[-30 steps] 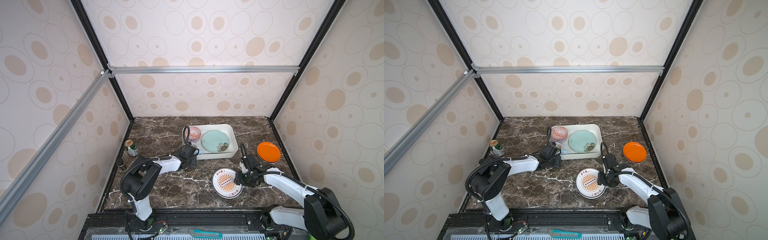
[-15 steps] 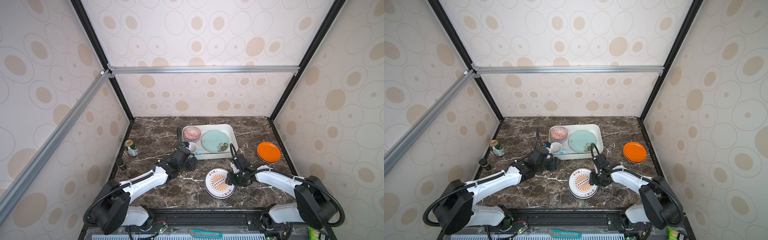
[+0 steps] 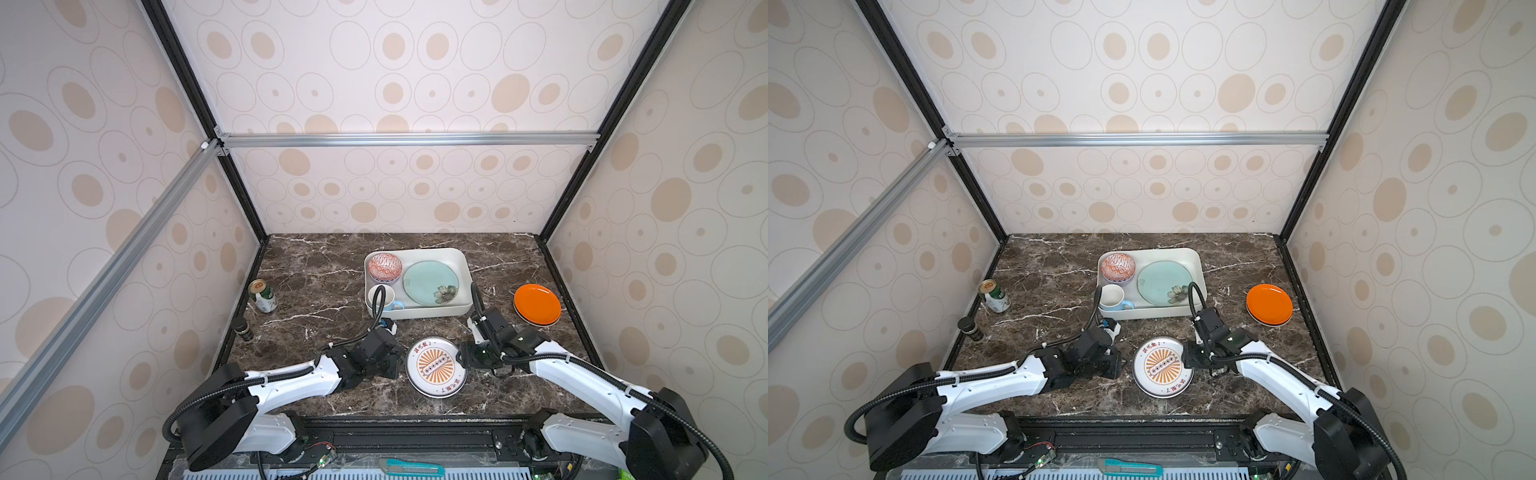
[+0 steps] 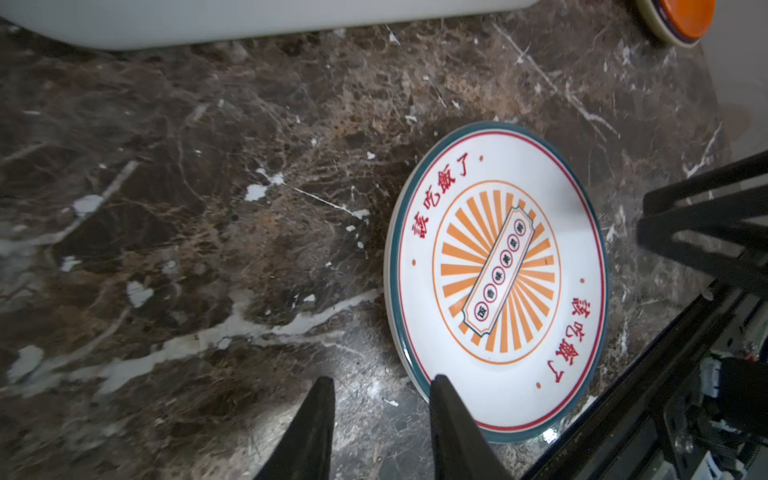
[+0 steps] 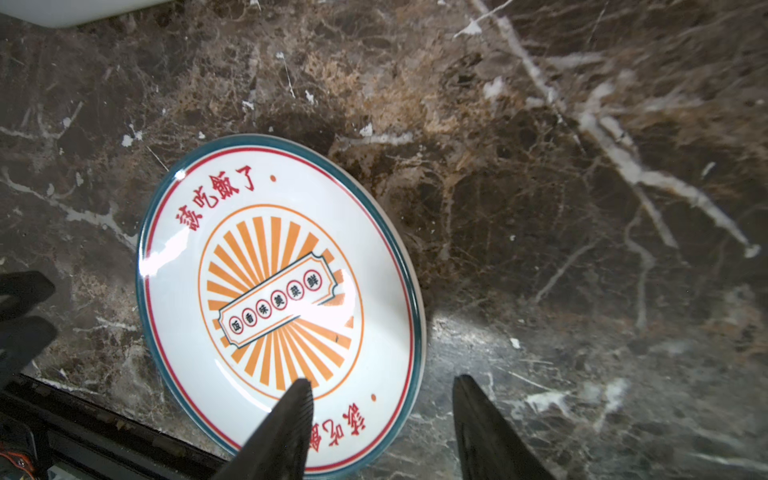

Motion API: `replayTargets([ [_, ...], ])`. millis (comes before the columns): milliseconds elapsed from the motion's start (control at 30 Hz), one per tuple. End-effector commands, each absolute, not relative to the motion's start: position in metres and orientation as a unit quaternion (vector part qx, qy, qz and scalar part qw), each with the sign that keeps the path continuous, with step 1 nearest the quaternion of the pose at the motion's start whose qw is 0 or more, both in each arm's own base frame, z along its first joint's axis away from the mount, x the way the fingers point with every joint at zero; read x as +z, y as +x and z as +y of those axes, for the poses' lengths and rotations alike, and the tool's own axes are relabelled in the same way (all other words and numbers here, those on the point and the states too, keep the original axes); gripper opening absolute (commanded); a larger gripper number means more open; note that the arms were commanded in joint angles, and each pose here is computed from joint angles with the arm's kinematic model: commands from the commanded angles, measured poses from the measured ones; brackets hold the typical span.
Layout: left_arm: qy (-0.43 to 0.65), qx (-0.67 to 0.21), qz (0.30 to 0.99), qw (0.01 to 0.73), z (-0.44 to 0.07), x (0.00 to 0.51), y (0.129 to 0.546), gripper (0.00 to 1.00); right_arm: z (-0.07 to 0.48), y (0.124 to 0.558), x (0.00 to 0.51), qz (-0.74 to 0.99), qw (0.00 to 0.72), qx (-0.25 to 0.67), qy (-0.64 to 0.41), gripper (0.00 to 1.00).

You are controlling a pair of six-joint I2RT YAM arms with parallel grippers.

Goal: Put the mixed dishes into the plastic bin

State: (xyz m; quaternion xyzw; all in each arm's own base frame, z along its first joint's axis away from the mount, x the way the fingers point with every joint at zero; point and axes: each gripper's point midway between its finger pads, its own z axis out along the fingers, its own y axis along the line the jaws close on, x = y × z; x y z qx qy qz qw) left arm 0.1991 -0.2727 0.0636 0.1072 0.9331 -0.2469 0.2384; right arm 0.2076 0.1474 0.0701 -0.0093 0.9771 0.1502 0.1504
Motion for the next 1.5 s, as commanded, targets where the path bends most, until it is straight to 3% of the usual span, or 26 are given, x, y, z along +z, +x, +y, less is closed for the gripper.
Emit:
replayTargets([
  [0,0.104,-0.267,0.929,0.235,-0.291,0.067,0.198,0.33,0.140,0.199,0.067,0.982,0.135,0.134,-0.011,0.56],
  [200,0.112,-0.247,0.935,0.227,-0.293,0.055,0.196,0.19,0.138,0.197,0.057,0.983,0.124,0.137,-0.008,0.56],
  [600,0.125,-0.244,0.934,0.228,-0.307,0.055,0.204,0.16,0.132,0.199,0.053,0.984,0.113,0.135,-0.004,0.56],
  [900,0.135,-0.225,0.941,0.216,-0.310,0.041,0.206,0.07,0.129,0.201,0.045,0.985,0.105,0.138,0.002,0.55],
  [1467,0.142,-0.220,0.943,0.208,-0.317,0.030,0.209,0.05,0.130,0.200,0.046,0.982,0.103,0.159,0.015,0.15],
])
